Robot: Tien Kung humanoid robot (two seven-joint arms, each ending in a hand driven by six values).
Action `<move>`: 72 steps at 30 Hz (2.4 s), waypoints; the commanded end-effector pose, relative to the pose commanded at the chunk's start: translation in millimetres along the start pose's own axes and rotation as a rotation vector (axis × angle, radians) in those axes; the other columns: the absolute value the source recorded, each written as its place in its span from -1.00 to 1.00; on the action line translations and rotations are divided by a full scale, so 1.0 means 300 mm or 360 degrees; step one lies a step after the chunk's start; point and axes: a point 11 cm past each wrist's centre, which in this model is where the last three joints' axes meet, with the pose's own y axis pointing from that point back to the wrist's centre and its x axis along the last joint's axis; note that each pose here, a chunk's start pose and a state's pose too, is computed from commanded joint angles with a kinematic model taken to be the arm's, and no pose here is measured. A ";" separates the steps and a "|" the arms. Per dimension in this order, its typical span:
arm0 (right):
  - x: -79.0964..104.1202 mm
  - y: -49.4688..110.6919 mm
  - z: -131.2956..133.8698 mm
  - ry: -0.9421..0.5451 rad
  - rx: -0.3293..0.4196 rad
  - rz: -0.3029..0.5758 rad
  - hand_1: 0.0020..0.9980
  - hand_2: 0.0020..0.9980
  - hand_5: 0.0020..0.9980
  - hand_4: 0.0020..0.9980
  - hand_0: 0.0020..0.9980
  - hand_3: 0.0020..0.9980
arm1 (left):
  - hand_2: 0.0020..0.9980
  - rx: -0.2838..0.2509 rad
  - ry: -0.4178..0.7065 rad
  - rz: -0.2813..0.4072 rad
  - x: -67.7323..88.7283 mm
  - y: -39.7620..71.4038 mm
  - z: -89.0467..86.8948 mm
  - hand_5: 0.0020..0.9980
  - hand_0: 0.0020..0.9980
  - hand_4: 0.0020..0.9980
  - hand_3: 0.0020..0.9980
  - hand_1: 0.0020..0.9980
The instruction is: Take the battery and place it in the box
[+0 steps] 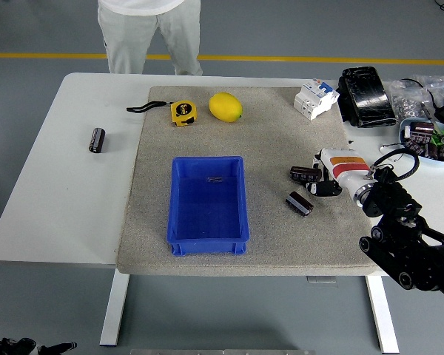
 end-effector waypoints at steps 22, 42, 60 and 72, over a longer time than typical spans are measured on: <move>0.025 -0.006 -0.035 -0.0065 0.0110 -0.0072 0.05 0.10 -0.38 0.70 -0.02 0.01 | 0.66 0.0018 -0.0014 0.0007 0.007 -0.002 -0.016 0.31 0.56 0.51 0.36 0.60; 0.042 -0.018 -0.087 -0.0087 0.0160 -0.0083 0.07 0.12 -0.38 0.68 -0.03 0.02 | 0.66 0.0023 -0.0020 0.0014 0.013 -0.001 -0.017 0.31 0.56 0.51 0.36 0.60; 0.021 -0.021 -0.101 -0.0109 0.0134 -0.0054 -0.08 -0.02 -0.38 0.66 -0.11 -0.05 | 0.66 0.0012 -0.0015 0.0015 0.014 0.001 -0.003 0.30 0.55 0.51 0.36 0.60; 0.025 -0.022 -0.092 -0.0108 0.0089 0.0004 -0.21 -0.14 -0.83 0.60 -0.37 -0.10 | 0.66 0.0013 -0.0015 0.0013 0.013 0.001 -0.003 0.30 0.56 0.51 0.36 0.60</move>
